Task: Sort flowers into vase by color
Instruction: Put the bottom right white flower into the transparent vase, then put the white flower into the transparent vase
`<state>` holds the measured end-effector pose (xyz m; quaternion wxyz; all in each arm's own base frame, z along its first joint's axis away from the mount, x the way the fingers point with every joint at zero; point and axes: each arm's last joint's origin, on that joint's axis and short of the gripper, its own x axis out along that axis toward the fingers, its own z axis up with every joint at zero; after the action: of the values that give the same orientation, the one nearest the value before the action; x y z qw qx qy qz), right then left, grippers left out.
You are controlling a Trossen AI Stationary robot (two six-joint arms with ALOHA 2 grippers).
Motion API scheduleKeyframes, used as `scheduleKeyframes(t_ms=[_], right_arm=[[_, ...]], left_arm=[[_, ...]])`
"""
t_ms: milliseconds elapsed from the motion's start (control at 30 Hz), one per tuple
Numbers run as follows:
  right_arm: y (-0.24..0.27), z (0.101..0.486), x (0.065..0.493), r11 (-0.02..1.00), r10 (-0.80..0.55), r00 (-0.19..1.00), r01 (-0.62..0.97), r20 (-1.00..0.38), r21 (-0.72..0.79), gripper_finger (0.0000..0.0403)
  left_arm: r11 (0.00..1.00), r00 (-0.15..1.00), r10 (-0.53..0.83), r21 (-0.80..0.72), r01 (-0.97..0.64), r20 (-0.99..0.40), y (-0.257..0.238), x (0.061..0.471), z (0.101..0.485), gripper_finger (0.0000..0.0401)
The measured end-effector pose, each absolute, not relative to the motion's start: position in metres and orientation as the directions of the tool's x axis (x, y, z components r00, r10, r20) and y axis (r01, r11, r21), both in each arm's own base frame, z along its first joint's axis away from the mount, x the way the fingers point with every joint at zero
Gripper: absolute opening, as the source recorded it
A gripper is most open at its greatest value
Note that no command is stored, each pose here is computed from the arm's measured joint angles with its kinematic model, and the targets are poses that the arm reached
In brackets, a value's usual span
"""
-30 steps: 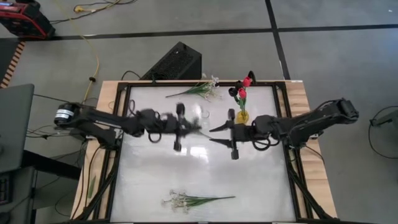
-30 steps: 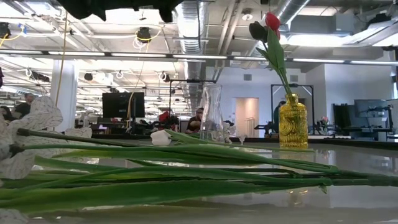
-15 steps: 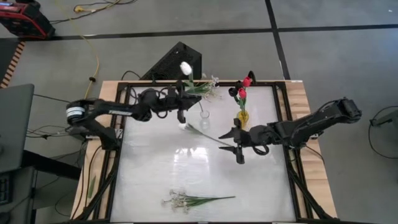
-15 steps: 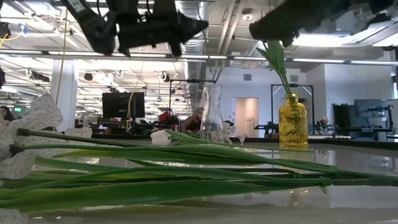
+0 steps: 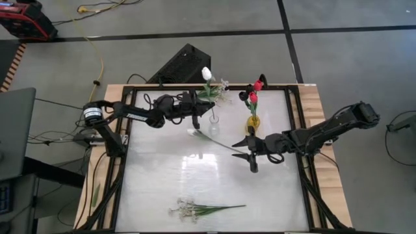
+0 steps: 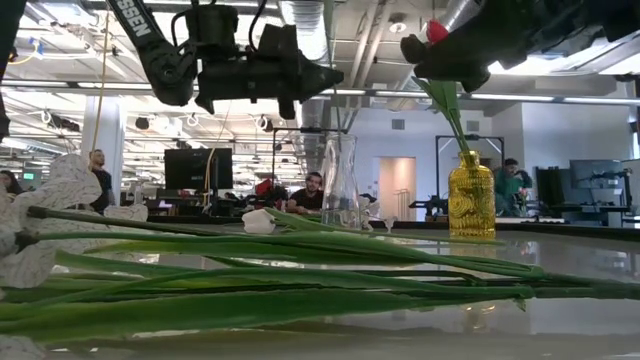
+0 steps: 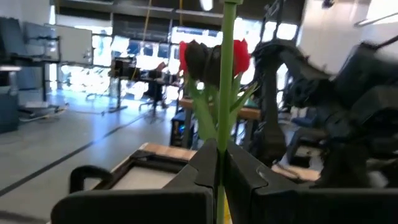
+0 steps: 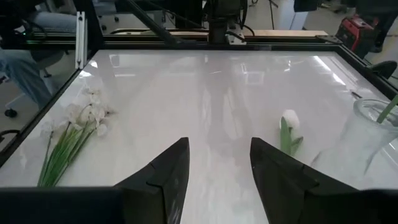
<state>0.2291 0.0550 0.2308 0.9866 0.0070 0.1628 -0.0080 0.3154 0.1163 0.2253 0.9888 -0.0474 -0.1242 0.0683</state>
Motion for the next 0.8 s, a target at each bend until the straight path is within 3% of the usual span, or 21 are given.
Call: scheduleKeyframes(t_ms=[200, 533, 800], right_arm=[[0.055, 0.231, 0.229, 1.0, -0.012, 0.947, 0.018, -0.32, 0.015, 0.0194], [0.053, 0.204, 0.244, 0.992, -0.045, 0.903, 0.09, -0.428, 0.084, 0.0194], [0.038, 0.18, 0.257, 0.965, -0.16, 0.846, 0.242, -0.508, 0.1, 0.0194]], left_arm=[[0.982, 0.967, 0.168, -0.115, -0.148, 0.19, 0.116, 0.317, 0.221, 0.0018], [0.984, 0.995, 0.09, -0.149, -0.094, -0.033, 0.113, 0.316, 0.206, 0.0134], [0.988, 0.963, 0.078, -0.108, -0.109, -0.256, 0.103, 0.289, 0.228, 0.0203]])
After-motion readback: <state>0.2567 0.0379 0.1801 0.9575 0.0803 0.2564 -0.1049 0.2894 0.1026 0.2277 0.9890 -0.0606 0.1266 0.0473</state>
